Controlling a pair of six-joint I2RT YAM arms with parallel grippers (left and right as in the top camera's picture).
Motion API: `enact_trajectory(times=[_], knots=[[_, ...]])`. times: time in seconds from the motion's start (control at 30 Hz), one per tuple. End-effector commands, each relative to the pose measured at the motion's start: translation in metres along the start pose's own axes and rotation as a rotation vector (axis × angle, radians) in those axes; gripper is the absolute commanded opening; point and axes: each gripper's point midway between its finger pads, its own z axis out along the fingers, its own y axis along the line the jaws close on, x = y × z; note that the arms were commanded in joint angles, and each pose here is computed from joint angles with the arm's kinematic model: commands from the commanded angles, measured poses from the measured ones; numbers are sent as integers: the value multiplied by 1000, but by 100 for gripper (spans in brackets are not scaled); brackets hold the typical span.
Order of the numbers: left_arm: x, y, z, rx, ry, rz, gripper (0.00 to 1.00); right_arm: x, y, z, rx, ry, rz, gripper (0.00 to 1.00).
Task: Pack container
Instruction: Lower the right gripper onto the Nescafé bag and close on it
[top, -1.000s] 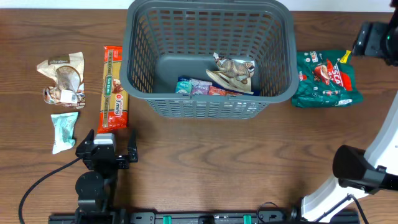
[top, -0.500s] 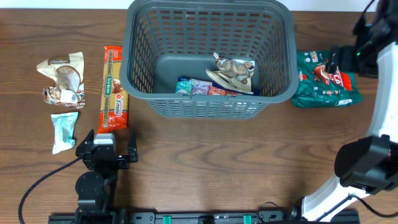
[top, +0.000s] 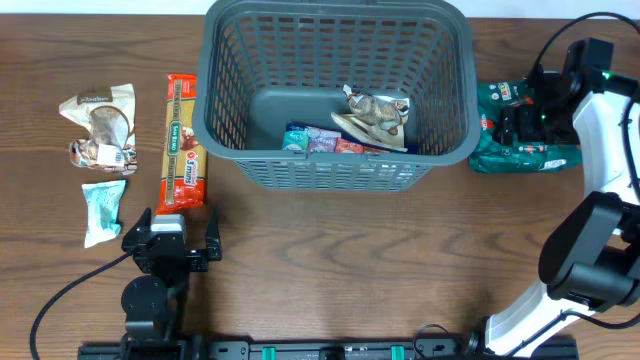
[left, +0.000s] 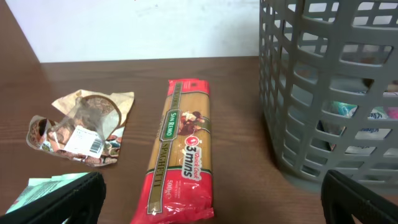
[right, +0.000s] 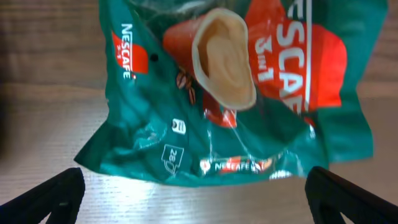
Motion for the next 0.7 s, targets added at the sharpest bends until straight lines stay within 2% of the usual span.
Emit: enact_trajectory(times=[0.0, 0.27, 0.53, 0.67], knots=[[13, 0, 1, -2, 38, 6, 99, 0, -3, 0, -32, -24, -27, 99], [13, 0, 1, -2, 38, 6, 99, 0, -13, -2, -22, -32, 9, 99], [13, 0, 1, -2, 38, 6, 99, -23, -20, -25, 8, -92, 33, 99], [13, 0, 1, -3, 38, 6, 99, -27, -21, -31, 2, -64, 53, 99]])
